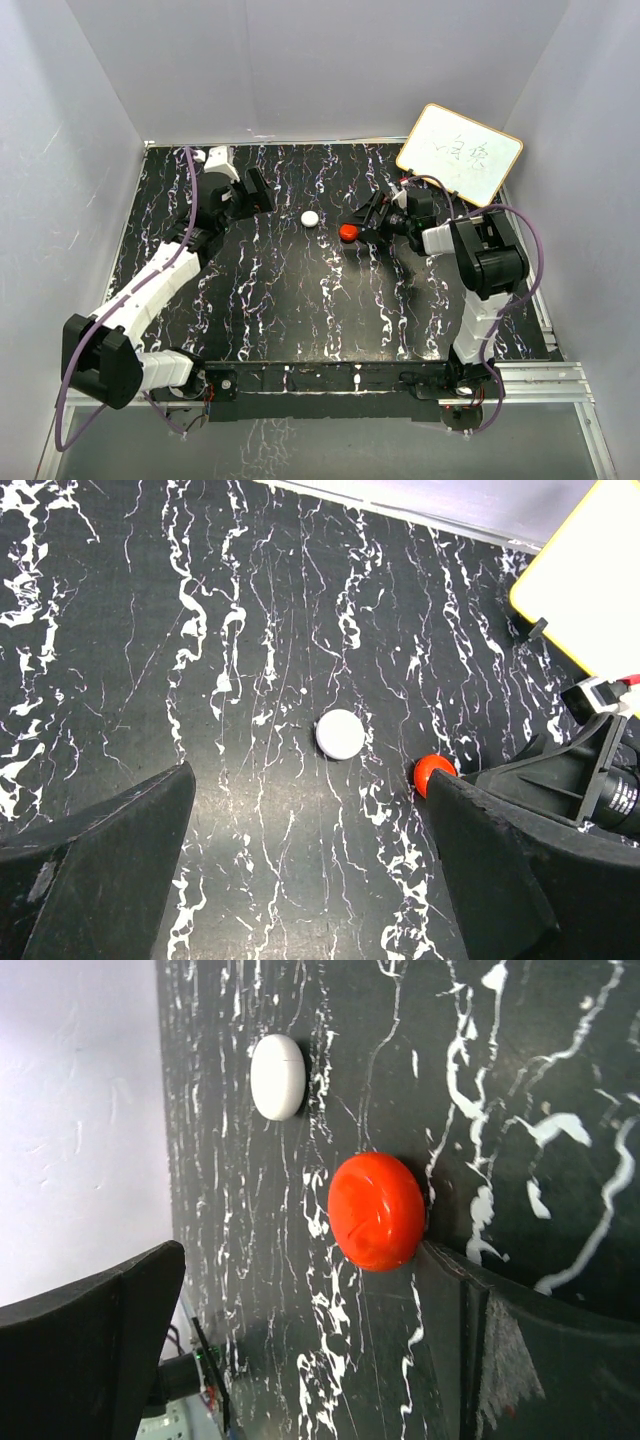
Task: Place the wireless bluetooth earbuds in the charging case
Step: Place the charging case at the center of the board, then reset both arms
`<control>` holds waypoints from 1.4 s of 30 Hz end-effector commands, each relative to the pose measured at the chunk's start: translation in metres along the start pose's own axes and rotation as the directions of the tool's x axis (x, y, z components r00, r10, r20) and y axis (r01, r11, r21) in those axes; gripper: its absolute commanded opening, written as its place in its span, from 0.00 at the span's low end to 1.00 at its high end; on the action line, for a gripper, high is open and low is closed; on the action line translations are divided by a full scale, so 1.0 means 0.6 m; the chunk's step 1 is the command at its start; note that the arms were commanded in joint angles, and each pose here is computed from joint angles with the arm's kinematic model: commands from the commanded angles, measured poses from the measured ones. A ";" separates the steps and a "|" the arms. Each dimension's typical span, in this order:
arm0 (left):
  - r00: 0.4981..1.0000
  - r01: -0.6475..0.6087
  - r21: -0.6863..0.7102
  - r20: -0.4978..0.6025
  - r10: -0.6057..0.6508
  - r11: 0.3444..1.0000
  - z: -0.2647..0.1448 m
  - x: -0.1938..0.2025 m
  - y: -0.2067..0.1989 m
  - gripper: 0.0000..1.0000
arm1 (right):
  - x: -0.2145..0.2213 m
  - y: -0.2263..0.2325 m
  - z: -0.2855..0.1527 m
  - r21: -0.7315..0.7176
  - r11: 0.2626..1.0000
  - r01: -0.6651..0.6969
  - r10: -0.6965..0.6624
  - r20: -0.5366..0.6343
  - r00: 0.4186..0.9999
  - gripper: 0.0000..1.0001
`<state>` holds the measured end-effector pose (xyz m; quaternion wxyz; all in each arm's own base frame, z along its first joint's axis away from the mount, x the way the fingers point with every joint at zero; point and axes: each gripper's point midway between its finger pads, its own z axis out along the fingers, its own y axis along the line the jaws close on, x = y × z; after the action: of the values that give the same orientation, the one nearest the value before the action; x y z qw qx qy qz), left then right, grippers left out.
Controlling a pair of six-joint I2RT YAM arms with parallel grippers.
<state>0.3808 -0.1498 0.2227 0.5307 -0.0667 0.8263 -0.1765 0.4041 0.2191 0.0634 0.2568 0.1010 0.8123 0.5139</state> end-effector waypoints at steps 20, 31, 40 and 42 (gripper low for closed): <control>0.955 0.038 0.096 0.290 -0.064 0.995 -0.074 -0.125 -0.029 0.98 | -0.100 0.028 -0.133 0.392 0.913 0.108 -0.270 0.385 0.883 0.98; 0.934 0.134 -0.024 0.337 -0.118 0.991 -0.064 -0.119 0.017 0.99 | -0.140 0.038 -0.182 0.488 0.868 0.090 -0.356 0.486 0.798 0.98; 0.864 0.245 -0.055 0.466 -0.192 0.968 -0.104 -0.129 0.058 0.99 | -0.144 0.038 -0.211 0.554 0.826 0.109 -0.433 0.497 0.752 0.98; 0.847 0.253 -0.025 0.488 -0.209 0.967 -0.112 -0.131 0.056 0.99 | -0.143 0.040 -0.212 0.562 0.816 0.132 -0.453 0.482 0.749 0.98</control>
<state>0.3639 -0.0962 0.2658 0.6445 -0.1944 0.7216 -0.1617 0.4057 0.0989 0.1360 0.5079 0.2072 0.8117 0.2006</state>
